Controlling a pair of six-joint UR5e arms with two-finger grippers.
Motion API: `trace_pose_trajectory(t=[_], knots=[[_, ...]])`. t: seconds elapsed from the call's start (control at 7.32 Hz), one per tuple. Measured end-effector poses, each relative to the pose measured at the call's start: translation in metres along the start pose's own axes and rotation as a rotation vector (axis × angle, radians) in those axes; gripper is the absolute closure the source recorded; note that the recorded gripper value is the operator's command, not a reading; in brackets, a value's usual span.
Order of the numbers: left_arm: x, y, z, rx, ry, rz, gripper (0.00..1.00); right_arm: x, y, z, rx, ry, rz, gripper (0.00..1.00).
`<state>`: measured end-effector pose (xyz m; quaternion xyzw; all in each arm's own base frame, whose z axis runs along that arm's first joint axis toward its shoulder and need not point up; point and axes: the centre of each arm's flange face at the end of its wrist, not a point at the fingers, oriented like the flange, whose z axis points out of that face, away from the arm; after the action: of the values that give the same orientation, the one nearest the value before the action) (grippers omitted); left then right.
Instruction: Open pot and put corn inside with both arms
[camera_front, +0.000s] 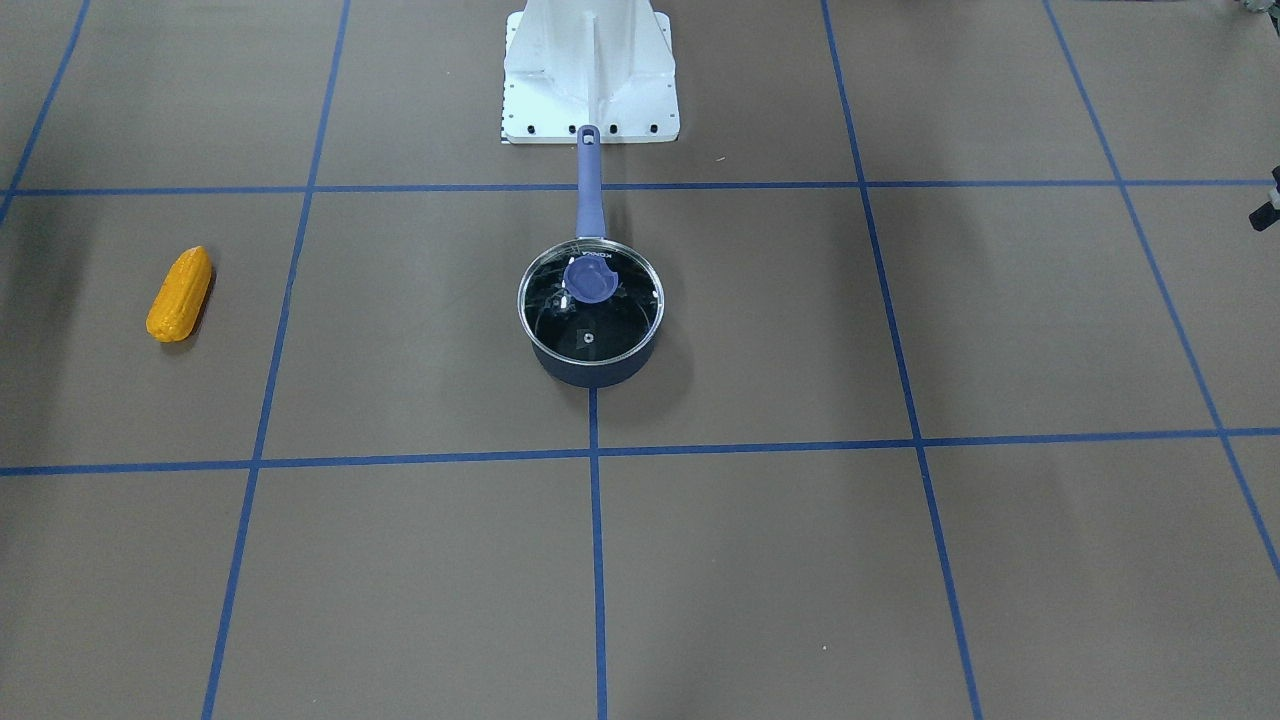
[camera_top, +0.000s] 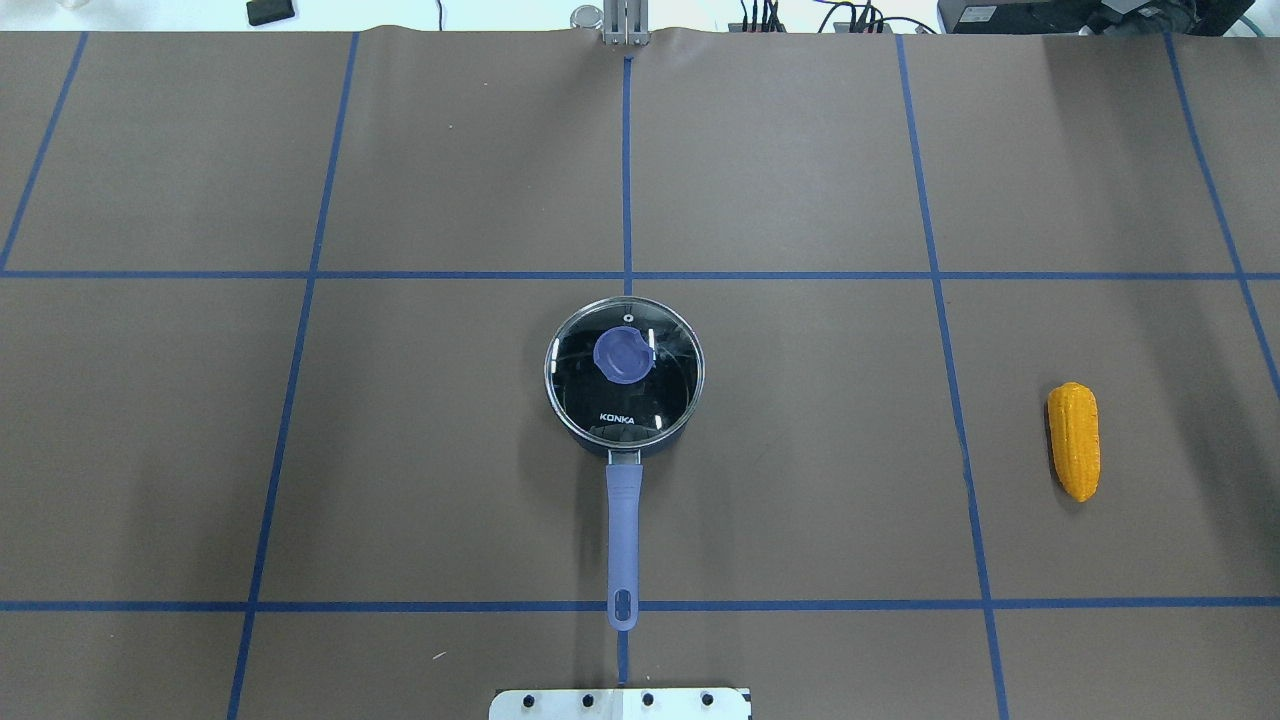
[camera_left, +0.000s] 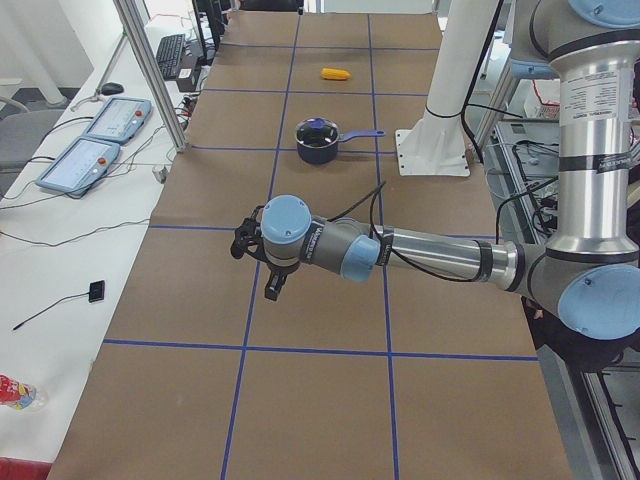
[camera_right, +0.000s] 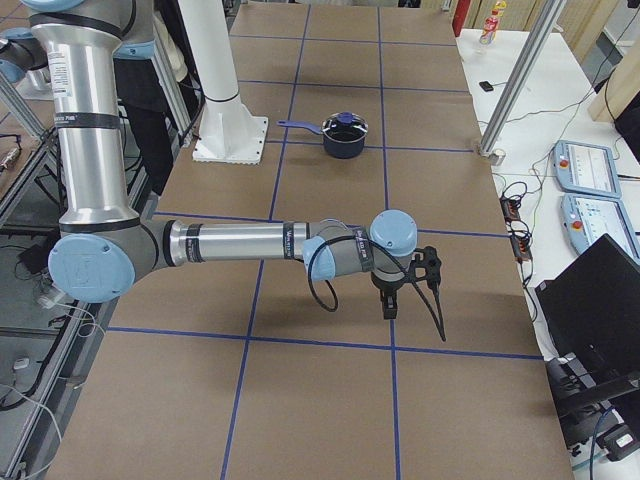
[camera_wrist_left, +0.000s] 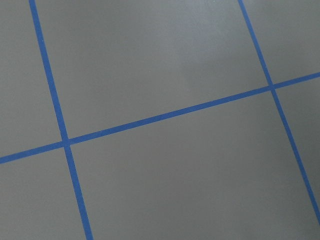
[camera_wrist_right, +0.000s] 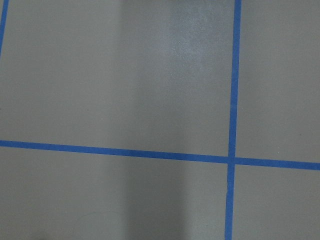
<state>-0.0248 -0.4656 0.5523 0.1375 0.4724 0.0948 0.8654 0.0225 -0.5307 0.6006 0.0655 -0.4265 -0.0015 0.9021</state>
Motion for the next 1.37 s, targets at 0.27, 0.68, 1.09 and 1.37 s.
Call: trace_pose_trajectory(t=[0.27, 0.68, 1.09, 1.37], knots=[[0.000, 0.000, 0.000, 0.000, 0.000, 0.000, 0.02, -0.001, -0.001, 0.000, 0.000, -0.001, 0.005, 0.00], [0.007, -0.004, -0.004, 0.009, 0.003, -0.021, 0.02, -0.008, -0.022, 0.004, -0.008, -0.003, 0.006, 0.00], [0.070, -0.051, -0.011, 0.041, 0.027, -0.090, 0.02, -0.036, -0.027, 0.018, -0.031, -0.030, -0.035, 0.00], [0.153, -0.089, 0.004, 0.027, 0.078, -0.133, 0.02, -0.070, -0.028, 0.021, -0.035, -0.049, -0.039, 0.00]])
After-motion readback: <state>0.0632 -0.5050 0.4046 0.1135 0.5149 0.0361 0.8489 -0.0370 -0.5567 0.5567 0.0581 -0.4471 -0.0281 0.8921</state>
